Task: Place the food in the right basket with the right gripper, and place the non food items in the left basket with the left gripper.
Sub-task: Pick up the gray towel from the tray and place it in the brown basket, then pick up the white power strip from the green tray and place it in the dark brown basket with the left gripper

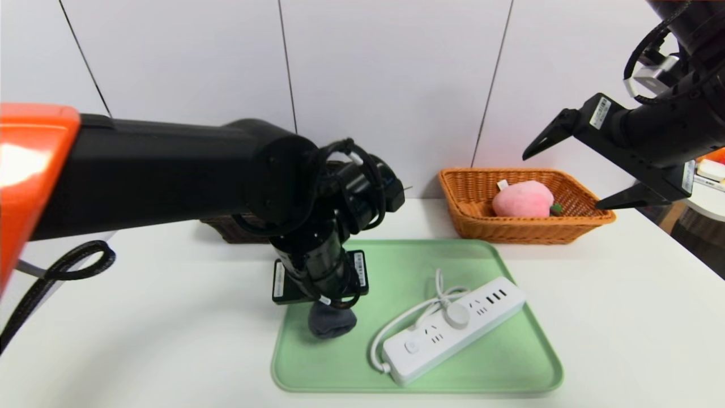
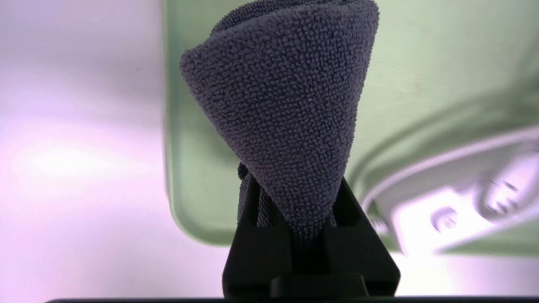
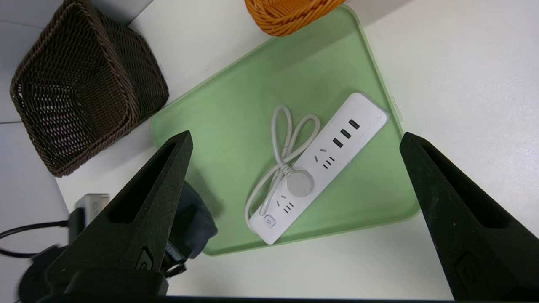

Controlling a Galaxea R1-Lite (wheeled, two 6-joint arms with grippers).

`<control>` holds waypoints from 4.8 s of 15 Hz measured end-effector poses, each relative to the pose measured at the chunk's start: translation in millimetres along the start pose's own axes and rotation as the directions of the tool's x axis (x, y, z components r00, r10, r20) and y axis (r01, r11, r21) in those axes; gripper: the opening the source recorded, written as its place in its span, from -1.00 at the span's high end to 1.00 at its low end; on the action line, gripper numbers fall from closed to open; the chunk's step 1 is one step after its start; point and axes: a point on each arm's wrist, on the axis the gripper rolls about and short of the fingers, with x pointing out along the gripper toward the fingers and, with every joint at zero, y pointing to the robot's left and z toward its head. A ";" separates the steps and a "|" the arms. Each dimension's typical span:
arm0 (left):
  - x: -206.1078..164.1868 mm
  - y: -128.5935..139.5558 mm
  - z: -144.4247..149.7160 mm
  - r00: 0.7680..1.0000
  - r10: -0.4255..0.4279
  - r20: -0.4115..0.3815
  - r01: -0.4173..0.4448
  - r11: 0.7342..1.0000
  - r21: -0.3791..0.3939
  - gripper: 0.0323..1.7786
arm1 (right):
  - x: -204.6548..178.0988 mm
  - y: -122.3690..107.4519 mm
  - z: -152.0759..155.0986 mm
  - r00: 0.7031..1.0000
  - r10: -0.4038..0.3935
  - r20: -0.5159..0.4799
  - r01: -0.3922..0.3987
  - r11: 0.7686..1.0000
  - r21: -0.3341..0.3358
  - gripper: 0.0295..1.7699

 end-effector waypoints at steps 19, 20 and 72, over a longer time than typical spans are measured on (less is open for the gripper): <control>-18.2 121.9 152.6 0.876 0.136 0.463 -0.178 0.983 0.048 0.82 | -30.0 -13.3 -7.2 0.998 0.063 -0.013 -0.063 0.998 0.006 -0.92; -10.6 125.3 157.1 0.875 0.143 0.462 -0.186 0.981 0.049 0.82 | -31.7 -15.5 -8.4 0.998 0.060 -0.013 -0.060 0.998 0.007 -0.92; 37.9 125.9 179.6 0.870 0.084 0.487 -0.141 0.987 0.082 -0.73 | -48.7 -52.9 -35.8 0.996 0.035 -0.084 -0.034 0.999 0.016 -0.92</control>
